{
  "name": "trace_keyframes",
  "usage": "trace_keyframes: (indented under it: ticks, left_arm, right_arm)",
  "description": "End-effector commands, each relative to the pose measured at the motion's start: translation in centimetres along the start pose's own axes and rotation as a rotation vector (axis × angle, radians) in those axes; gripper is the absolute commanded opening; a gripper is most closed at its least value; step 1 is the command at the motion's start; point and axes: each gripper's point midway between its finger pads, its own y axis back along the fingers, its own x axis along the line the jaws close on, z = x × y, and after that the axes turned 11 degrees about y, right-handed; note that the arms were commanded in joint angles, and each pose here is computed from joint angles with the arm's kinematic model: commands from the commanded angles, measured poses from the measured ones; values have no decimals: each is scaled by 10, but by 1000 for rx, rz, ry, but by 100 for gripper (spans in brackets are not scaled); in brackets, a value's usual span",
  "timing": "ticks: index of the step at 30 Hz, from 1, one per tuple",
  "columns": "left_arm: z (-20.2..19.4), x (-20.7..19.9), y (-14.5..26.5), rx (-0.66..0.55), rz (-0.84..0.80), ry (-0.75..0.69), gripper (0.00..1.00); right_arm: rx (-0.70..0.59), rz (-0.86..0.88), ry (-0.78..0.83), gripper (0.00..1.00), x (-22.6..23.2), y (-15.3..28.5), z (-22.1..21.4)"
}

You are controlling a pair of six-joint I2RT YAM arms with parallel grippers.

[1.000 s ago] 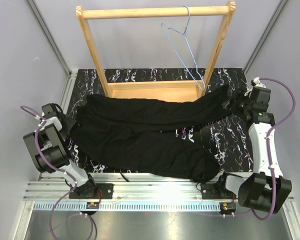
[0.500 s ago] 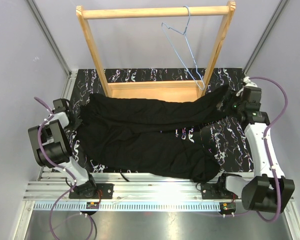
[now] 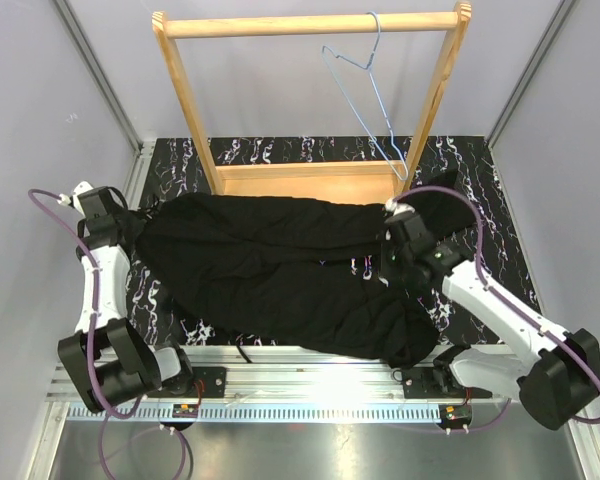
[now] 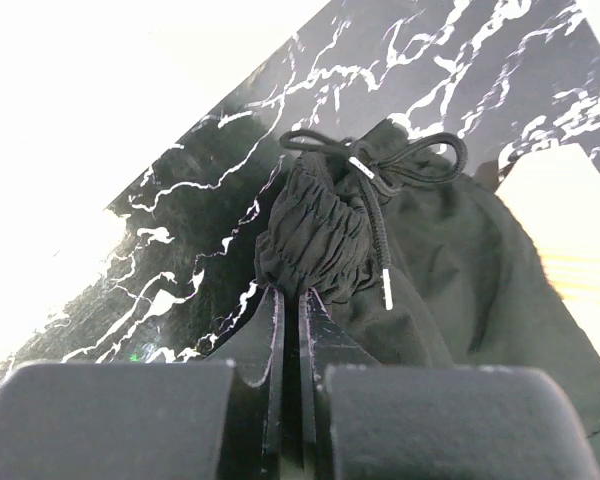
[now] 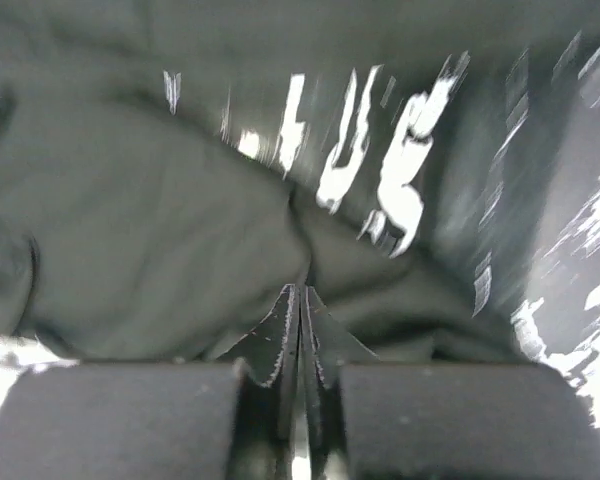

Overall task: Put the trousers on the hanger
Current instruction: Fold the trousers

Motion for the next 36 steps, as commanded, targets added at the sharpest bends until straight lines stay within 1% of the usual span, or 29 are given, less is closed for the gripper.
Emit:
trace_keyframes:
  ticks: [1,3,7,11,13,17,19,20,22,25,26,27,29,30,34,36]
  left_arm:
    - [12,-4,7,-45,-13,-12,0]
    - [15,-7,10,-48,-29,-10,0]
    - [20,-15,20,-60,-68,-9,0]
    - [24,-17,25,-77,-79,-10,0]
    - [25,-18,26,-76,-85,-8,0]
    - [28,-14,24,-75,-81,11,0]
    - [28,-13,23,-70,-82,21,0]
    - [30,-11,22,-73,-76,26,0]
    - [30,-8,21,-72,-69,33,0]
    - [33,-3,19,-75,-54,45,0]
    - [31,-6,19,-62,-73,44,0]
    - [30,-5,19,-60,-70,48,0]
    - [32,-3,17,-60,-67,53,0]
    - [31,-2,17,-57,-63,56,0]
    - [33,2,15,-58,-53,65,0]
    - [32,3,14,-55,-51,66,0]
  right_arm:
    - [74,-28,-105,1,12,4,-40]
    - [124,-29,-112,0,21,2,-57]
    - [253,-84,-90,0,23,-11,-93]
    - [303,-96,-91,0,29,-29,-107]
    - [305,-83,-94,0,34,-39,-107]
    - [354,-71,-90,0,43,-67,-116]
    - [352,-47,-99,0,51,-79,-113]
    - [382,-59,-96,0,51,-88,-120]
    - [394,-65,-96,0,54,-103,-122]
    - [393,-95,-87,0,55,-120,-117]
    - [392,-107,-77,0,55,-124,-114]
    - [371,-125,-72,0,55,-128,-102]
    - [385,-161,-39,0,50,-134,-99]
    - [352,-174,-40,0,50,-138,-82]
    - [341,-224,-28,0,35,-148,-58]
    - [343,-255,-29,0,22,-145,-51]
